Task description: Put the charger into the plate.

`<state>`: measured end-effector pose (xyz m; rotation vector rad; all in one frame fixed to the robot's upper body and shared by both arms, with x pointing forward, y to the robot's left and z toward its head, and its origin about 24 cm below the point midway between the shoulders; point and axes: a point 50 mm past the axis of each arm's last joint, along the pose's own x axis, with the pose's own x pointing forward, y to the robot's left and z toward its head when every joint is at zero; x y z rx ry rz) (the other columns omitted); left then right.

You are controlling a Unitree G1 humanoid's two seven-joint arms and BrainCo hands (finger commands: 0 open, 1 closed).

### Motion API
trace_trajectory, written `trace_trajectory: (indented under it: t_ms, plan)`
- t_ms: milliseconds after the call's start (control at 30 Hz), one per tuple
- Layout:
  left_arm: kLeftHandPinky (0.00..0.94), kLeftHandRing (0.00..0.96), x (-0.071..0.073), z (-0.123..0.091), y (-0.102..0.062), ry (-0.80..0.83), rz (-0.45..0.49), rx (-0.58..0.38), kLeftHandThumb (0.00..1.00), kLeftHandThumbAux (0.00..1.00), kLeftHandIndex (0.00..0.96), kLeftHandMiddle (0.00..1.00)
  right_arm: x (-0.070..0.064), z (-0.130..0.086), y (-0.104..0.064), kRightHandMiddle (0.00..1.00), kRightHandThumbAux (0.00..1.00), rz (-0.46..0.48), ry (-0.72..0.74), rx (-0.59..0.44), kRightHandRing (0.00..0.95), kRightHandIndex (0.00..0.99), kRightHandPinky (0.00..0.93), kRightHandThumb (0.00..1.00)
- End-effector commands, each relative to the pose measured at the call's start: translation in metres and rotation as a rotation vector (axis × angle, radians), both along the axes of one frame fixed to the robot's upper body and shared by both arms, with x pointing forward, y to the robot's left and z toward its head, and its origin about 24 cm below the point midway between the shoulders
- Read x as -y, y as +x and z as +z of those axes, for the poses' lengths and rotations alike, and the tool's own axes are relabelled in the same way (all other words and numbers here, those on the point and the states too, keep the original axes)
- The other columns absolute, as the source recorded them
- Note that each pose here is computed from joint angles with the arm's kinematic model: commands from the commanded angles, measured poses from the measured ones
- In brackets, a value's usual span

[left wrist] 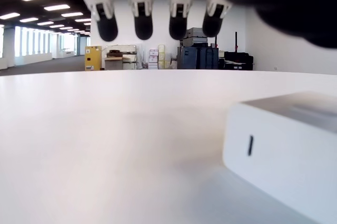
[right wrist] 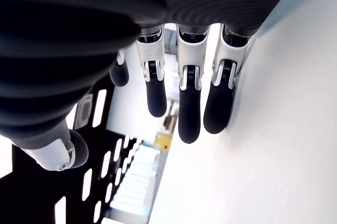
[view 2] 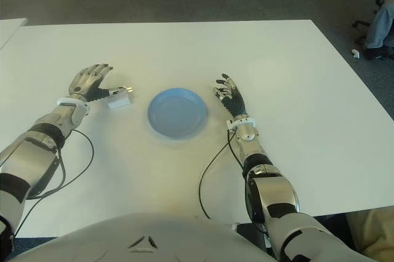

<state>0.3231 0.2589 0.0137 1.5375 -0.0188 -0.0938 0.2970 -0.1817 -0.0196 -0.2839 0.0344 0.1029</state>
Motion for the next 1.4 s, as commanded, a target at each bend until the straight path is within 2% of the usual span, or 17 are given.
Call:
trace_trajectory:
  t_ms: [33, 233, 733, 1400]
  plan:
    - [0.000, 0.000, 0.0008, -0.0060, -0.0039, 0.012, -0.001, -0.014, 0.286, 0.115, 0.000, 0.000, 0.0001, -0.0361, -0.0273, 0.226, 0.524, -0.001, -0.010, -0.188, 0.337, 0.000, 0.382, 0.108]
    - [0.000, 0.000, 0.0008, -0.0078, -0.0047, 0.020, 0.001, -0.022, 0.283, 0.124, 0.000, 0.000, 0.0000, -0.0362, -0.0274, 0.226, 0.526, 0.003, -0.017, -0.188, 0.333, 0.000, 0.374, 0.105]
    - [0.000, 0.000, 0.0002, -0.0105, -0.0071, 0.013, -0.017, -0.067, 0.203, 0.166, 0.000, 0.000, 0.0007, -0.0369, -0.0275, 0.222, 0.517, 0.013, -0.033, -0.197, 0.319, 0.000, 0.340, 0.098]
    - [0.000, 0.000, -0.0033, -0.0031, -0.0071, 0.029, -0.074, -0.032, 0.184, 0.200, 0.000, 0.000, 0.0001, -0.0370, -0.0275, 0.233, 0.558, 0.015, -0.047, -0.193, 0.324, 0.000, 0.321, 0.089]
